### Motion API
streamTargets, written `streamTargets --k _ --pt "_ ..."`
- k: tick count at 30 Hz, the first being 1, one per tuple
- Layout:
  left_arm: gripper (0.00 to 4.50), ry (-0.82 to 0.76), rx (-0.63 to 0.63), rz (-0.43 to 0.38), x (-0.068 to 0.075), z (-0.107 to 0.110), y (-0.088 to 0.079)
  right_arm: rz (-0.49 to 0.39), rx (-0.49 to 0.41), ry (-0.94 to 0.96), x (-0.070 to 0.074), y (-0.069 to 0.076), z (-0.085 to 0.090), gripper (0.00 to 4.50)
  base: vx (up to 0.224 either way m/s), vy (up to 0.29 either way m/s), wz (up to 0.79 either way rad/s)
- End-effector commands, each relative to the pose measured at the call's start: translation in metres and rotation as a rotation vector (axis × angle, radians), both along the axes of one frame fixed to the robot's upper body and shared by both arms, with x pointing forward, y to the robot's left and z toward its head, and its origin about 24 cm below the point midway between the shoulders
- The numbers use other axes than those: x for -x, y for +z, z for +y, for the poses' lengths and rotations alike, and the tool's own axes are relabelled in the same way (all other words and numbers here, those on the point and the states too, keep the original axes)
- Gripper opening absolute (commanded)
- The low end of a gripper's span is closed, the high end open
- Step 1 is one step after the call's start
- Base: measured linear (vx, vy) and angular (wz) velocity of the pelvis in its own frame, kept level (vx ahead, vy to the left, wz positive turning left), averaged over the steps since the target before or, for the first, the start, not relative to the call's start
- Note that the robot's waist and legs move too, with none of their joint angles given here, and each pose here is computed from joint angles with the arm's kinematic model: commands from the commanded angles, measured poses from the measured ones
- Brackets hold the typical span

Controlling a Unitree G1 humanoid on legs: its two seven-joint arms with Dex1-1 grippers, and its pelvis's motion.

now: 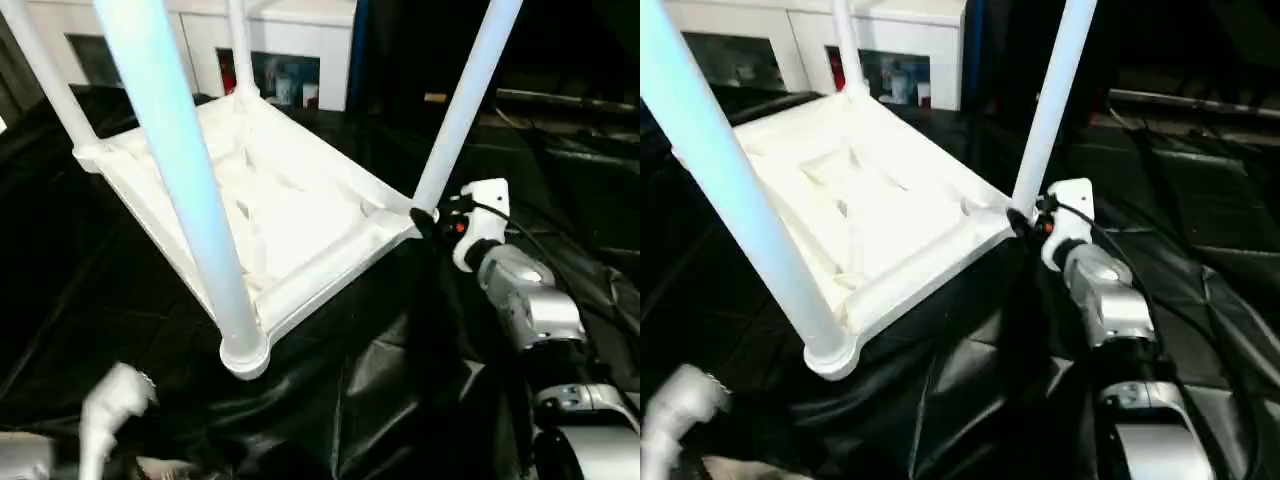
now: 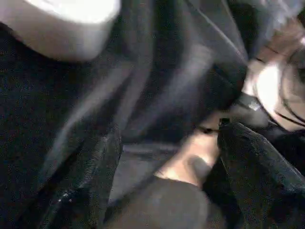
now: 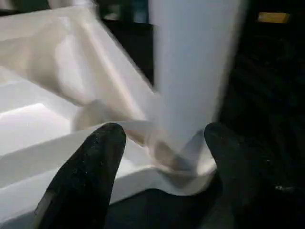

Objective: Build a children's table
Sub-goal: Rotate table base

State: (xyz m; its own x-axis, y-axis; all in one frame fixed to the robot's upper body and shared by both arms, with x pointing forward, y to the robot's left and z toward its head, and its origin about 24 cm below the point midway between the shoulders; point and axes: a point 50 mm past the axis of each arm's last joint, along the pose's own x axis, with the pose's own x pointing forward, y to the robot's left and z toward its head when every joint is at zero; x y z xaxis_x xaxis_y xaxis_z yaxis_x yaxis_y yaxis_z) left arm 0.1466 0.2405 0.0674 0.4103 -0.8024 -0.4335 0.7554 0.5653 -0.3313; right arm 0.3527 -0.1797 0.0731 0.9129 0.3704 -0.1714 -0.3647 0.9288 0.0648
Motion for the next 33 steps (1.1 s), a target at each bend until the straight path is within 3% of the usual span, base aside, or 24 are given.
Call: streamTargets --k 1,2,6,8,13,17,18,20,25,29,33 --pt "3.91 0.039 0.051 -0.143 -0.016 0.000 0.021 0.008 0.014 0.101 0.008 -0.003 0.008 3.16 0.000 0.000 0.00" --pt "3.96 0.044 0.095 -0.215 -0.027 -0.006 0.030 0.028 0.044 0.142 0.015 -0.009 0.009 3.16 0.000 0.000 0.00" --pt "4.33 0.044 0.147 -0.279 -0.040 -0.017 0.035 0.061 0.113 0.121 0.021 -0.019 0.003 3.16 0.000 0.000 0.00" --pt "4.35 0.024 0.219 -0.323 -0.054 -0.030 0.040 0.101 0.140 0.056 0.025 -0.025 -0.007 3.16 0.000 0.000 0.00" --pt "4.45 -0.047 0.285 -0.342 -0.075 -0.049 0.044 0.119 0.191 0.027 0.026 -0.027 -0.011 3.16 0.000 0.000 0.00" --pt "4.45 -0.124 0.339 -0.349 -0.088 -0.071 0.047 0.137 0.193 0.055 0.022 -0.033 0.004 3.16 0.000 0.000 0.00" --pt "4.45 -0.178 0.359 -0.351 -0.094 -0.085 0.048 0.152 0.212 0.090 0.018 -0.038 0.015 3.16 0.000 0.000 0.00" --pt "4.45 -0.182 0.360 -0.352 -0.095 -0.087 0.048 0.152 0.213 0.092 0.018 -0.039 0.016 3.16 0.000 0.000 0.00" --pt "4.45 -0.360 0.426 -0.361 -0.106 -0.139 0.053 0.163 0.214 0.153 0.004 -0.043 0.050 3.16 0.000 0.000 0.00" --pt "4.45 -0.421 0.450 -0.366 -0.110 -0.160 0.055 0.152 0.202 0.171 0.001 -0.040 0.058 3.16 0.000 0.000 0.00" --pt "4.45 -0.495 0.501 -0.372 -0.113 -0.195 0.056 0.143 0.200 0.189 0.000 -0.040 0.063 3.16 0.000 0.000 0.00"
